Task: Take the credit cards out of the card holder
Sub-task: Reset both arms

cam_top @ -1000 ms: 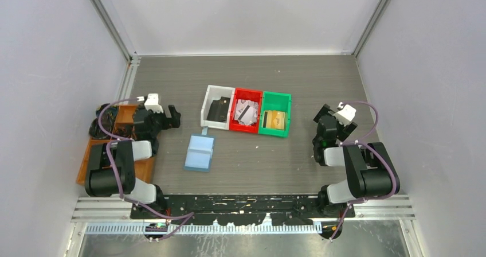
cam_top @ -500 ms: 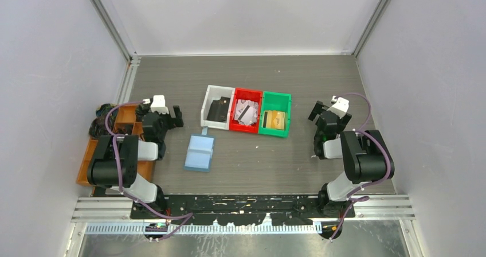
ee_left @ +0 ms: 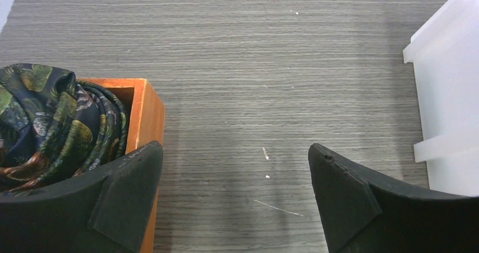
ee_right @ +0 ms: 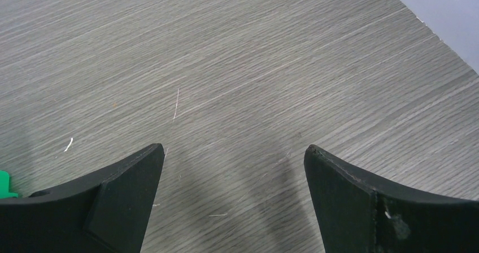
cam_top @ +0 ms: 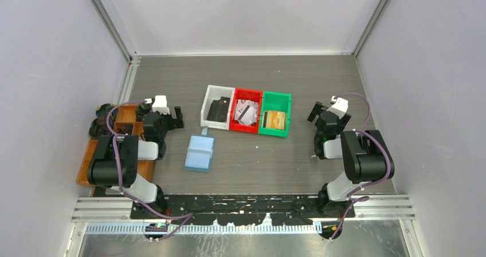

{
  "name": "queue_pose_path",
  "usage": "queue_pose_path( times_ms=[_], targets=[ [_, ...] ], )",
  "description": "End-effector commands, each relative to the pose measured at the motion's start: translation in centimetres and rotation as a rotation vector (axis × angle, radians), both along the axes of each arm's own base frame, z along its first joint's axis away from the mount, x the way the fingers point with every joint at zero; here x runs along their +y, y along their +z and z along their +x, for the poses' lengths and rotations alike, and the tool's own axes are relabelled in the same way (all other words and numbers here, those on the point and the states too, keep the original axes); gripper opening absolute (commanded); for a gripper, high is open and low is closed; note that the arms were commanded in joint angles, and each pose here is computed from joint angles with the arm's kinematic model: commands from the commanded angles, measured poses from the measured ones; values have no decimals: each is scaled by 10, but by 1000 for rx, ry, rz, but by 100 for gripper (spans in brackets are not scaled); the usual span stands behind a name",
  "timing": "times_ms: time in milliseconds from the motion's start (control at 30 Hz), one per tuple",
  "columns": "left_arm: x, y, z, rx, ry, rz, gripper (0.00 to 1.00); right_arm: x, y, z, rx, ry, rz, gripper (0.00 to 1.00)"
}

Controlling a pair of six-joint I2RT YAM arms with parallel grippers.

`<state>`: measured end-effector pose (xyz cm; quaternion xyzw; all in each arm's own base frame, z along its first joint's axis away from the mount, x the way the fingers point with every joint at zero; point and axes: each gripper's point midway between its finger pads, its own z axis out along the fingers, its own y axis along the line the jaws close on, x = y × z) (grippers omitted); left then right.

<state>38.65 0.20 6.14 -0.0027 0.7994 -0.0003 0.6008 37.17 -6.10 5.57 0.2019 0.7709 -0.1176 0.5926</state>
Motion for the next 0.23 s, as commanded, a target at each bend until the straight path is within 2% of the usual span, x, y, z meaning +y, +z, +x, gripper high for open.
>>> queue_pose_path(
  times_ms=[0, 200],
  targets=[
    [-2, 9, 9, -22, -26, 20, 100, 1, 18, 6, -64, 2, 5, 100],
    [-3, 10, 8, -24, -30, 19, 100, 1, 18, 7, -64, 1, 5, 100]
  ],
)
